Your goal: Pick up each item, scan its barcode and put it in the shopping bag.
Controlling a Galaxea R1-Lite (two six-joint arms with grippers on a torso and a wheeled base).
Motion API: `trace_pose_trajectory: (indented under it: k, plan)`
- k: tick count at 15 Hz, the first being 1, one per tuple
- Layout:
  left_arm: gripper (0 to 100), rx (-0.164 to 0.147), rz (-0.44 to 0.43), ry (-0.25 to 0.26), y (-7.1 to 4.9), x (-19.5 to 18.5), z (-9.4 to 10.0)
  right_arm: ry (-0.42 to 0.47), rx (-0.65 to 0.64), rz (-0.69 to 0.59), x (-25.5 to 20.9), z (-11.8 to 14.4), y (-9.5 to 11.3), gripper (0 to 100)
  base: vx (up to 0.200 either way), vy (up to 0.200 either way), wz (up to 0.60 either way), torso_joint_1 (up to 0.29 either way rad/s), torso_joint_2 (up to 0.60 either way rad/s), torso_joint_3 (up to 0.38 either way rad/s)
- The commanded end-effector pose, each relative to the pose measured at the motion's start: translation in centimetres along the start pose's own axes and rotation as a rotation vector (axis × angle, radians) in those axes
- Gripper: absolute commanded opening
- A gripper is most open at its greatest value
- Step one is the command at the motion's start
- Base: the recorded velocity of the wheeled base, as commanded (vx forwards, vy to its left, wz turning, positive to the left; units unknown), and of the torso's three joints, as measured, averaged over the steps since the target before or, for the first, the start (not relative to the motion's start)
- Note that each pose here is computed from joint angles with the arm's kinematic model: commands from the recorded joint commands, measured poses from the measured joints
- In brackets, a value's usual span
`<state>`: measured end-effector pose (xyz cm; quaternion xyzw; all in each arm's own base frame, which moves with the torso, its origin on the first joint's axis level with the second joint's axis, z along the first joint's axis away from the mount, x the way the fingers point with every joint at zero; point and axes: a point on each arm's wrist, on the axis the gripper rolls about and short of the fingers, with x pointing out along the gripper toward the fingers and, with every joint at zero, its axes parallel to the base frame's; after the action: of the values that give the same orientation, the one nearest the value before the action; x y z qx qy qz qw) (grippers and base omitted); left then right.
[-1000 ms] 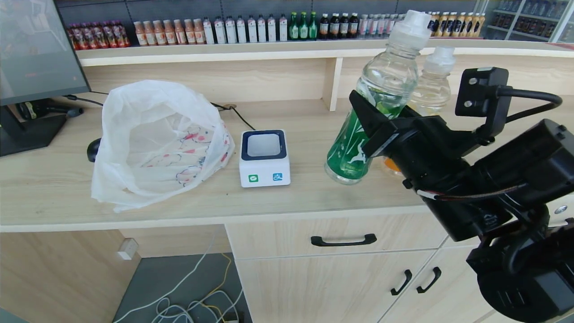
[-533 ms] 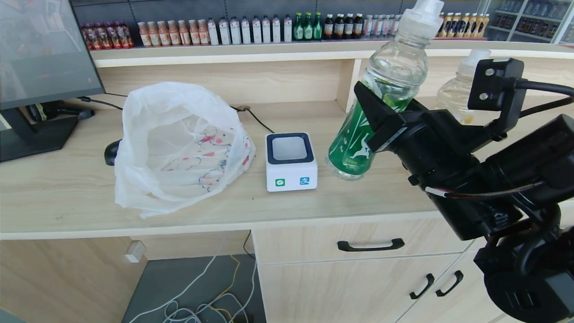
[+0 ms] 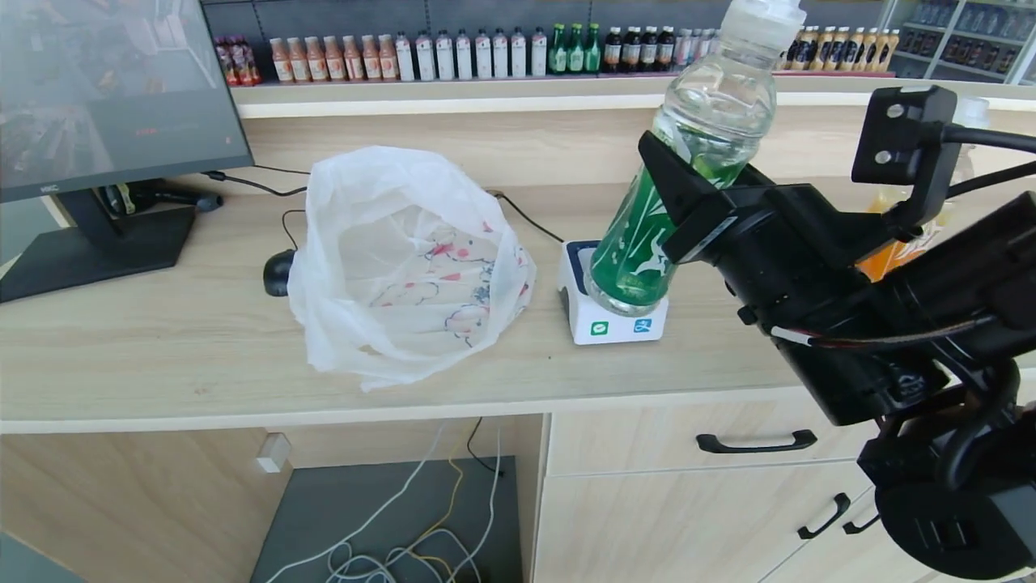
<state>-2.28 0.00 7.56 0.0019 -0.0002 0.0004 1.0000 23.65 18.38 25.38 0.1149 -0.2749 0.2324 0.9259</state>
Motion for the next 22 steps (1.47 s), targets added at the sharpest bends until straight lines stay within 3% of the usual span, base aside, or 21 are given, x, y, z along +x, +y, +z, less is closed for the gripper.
trace_pose_trajectory:
  k: [1,11,14,19,22]
  plan:
    - [100,0.001,0.001,-0.001,0.0,0.0,0.0,-0.022,0.001,-0.005,0.1,0.6,-0.1,0,0.000,0.000,0.00,0.000,0.00,0.000]
    - [100,0.001,0.001,-0.001,0.0,0.0,0.0,-0.045,0.026,-0.006,1.1,0.4,0.2,0,0.000,0.000,0.00,0.000,0.00,0.000]
    - [100,0.001,0.001,-0.001,0.0,0.0,0.0,-0.020,0.137,-0.010,1.8,0.1,0.2,0,0.000,0.000,0.00,0.000,0.00,0.000]
    - [100,0.001,0.001,-0.001,0.0,0.0,0.0,-0.003,0.423,-0.139,3.2,-2.0,-0.3,0,0.000,0.000,0.00,0.000,0.00,0.000]
    - [100,0.001,0.001,-0.001,0.0,0.0,0.0,0.016,0.519,-0.165,3.5,-2.9,-0.6,0,0.000,0.000,0.00,0.000,0.00,0.000]
